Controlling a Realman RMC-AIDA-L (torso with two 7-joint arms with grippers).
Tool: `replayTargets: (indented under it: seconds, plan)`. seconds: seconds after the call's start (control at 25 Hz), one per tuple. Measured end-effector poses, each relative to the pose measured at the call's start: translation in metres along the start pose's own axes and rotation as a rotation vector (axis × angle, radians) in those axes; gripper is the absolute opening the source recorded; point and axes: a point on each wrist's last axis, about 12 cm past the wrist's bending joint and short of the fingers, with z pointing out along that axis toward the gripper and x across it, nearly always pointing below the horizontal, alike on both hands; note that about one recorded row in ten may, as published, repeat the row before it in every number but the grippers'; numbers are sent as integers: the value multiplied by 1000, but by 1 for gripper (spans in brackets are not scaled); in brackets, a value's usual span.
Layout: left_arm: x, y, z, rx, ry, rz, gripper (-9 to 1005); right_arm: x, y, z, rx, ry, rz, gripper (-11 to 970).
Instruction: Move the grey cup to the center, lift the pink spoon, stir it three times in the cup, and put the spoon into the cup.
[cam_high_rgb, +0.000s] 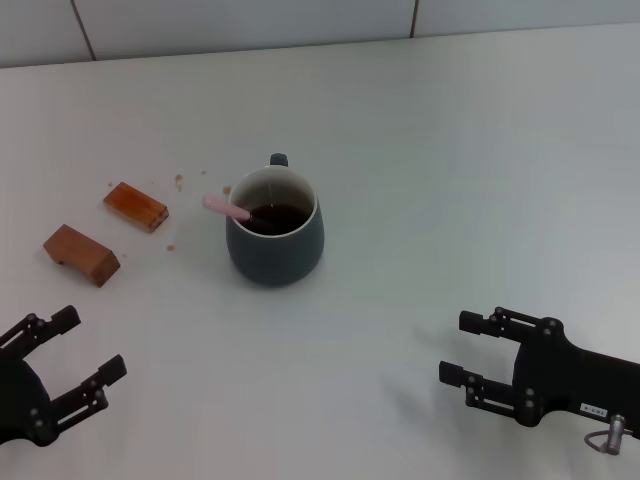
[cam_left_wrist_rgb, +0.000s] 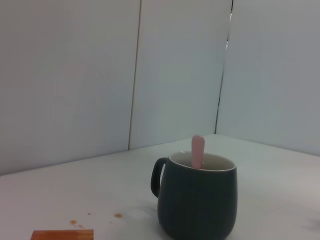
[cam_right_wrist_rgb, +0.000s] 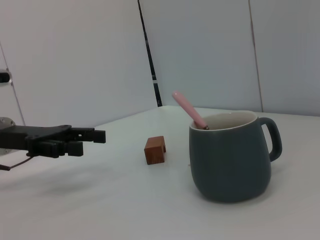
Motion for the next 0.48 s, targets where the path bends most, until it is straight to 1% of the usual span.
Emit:
replayTargets:
  seconds: [0.48]
  plan:
    - [-1,1,7,9,-5,5,811,1,1,1,1,-1,5,702]
